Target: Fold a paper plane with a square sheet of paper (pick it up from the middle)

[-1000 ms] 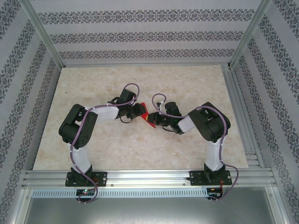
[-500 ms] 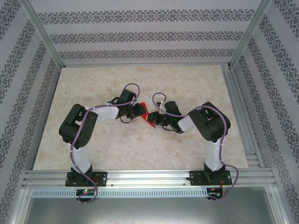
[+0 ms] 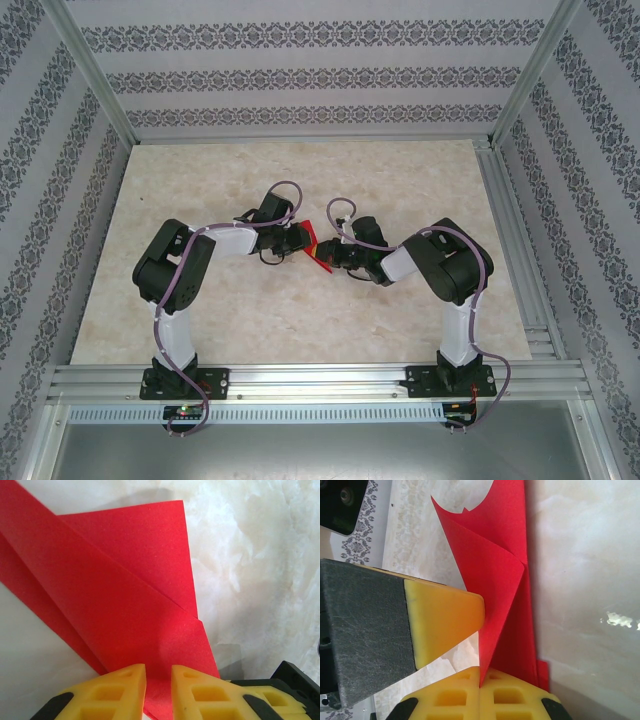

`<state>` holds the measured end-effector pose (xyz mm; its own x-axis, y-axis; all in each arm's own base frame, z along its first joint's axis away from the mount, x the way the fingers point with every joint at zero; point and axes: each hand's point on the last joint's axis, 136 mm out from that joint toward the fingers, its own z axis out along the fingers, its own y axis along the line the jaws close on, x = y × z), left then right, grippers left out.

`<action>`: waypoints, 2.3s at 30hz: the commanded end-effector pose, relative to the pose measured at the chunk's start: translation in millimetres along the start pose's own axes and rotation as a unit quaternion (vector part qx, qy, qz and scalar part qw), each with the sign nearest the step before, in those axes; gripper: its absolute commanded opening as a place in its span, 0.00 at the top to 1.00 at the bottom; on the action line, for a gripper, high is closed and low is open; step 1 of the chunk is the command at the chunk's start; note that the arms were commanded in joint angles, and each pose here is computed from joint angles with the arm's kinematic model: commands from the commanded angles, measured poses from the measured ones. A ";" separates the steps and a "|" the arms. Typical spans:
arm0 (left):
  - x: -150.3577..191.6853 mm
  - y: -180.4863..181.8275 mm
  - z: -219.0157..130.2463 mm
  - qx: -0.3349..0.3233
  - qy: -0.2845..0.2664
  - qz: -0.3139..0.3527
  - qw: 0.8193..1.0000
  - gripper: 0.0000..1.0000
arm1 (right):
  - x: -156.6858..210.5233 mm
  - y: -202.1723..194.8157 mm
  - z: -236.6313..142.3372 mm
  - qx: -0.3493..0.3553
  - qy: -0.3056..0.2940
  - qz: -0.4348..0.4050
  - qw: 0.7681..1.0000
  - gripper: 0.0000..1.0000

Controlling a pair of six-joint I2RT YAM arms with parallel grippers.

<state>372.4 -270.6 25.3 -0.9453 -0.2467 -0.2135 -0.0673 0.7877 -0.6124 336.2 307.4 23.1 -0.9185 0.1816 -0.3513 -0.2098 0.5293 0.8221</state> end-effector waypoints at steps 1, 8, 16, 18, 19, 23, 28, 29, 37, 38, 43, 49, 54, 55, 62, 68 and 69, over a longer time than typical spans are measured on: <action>5.7 14.3 8.9 -0.033 0.007 0.003 0.999 0.79 | 14.9 -35.6 -1.1 0.057 0.019 0.036 0.998 1.00; 14.2 29.1 10.1 -0.061 0.019 -0.010 0.998 0.80 | 1.0 -5.5 -6.3 0.024 0.019 0.028 0.999 0.90; 19.4 34.4 12.3 -0.066 0.027 -0.028 0.997 0.80 | -3.8 22.5 -18.2 0.008 0.039 0.015 0.999 0.82; 19.8 33.9 12.5 -0.065 0.027 -0.029 0.997 0.80 | -2.7 23.5 -20.6 0.012 0.043 0.016 0.999 0.82; 19.6 33.6 12.4 -0.064 0.027 -0.029 0.997 0.80 | -2.5 24.2 -21.8 0.014 0.044 0.017 0.999 0.82; 19.7 32.7 12.3 -0.063 0.028 -0.029 0.997 0.80 | 1.1 21.9 -23.7 0.026 0.054 0.022 0.998 0.82; 19.4 32.4 12.2 -0.063 0.028 -0.029 0.997 0.80 | 9.8 10.9 -24.5 0.046 0.067 0.035 0.996 0.86; 19.4 32.4 12.2 -0.064 0.029 -0.029 0.997 0.80 | 12.0 8.5 -24.3 0.050 0.070 0.036 0.996 0.88; 18.9 32.6 11.8 -0.065 0.028 -0.030 0.997 0.80 | 22.5 -14.3 -23.5 0.091 0.086 0.049 0.991 0.94; 18.6 33.0 11.8 -0.066 0.028 -0.029 0.997 0.80 | 23.3 -15.5 -23.2 0.094 0.088 0.048 0.991 0.94; 19.2 33.3 11.7 -0.067 0.029 -0.029 0.997 0.80 | 21.8 -5.8 -31.2 0.090 0.087 0.039 0.991 0.87; 19.2 34.3 11.8 -0.070 0.029 -0.030 0.997 0.80 | 34.7 -14.5 -39.5 0.106 0.098 0.049 0.988 0.89; 19.6 34.6 12.0 -0.070 0.029 -0.030 0.997 0.80 | 49.7 -31.0 -40.0 0.125 0.114 0.064 0.984 0.91; 19.3 34.3 11.8 -0.069 0.029 -0.029 0.997 0.80 | 52.1 -34.0 -39.7 0.129 0.118 0.066 0.982 0.92; 19.7 35.2 11.9 -0.071 0.030 -0.031 0.997 0.80 | 37.7 -19.3 -48.4 0.121 0.096 0.050 0.987 0.87; 18.1 33.2 11.8 -0.069 0.029 -0.030 0.997 0.80 | 46.6 -24.5 -53.7 0.131 0.107 0.055 0.984 0.90; 18.9 33.6 11.9 -0.070 0.030 -0.030 0.997 0.80 | 48.8 -27.4 -52.9 0.134 0.109 0.057 0.983 0.91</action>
<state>370.9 -269.8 21.6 -0.9453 -0.2607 -0.1960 -0.0963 0.7971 -0.5961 292.1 272.2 26.3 -0.9794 0.0899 -0.1806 -0.0728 0.6774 0.7320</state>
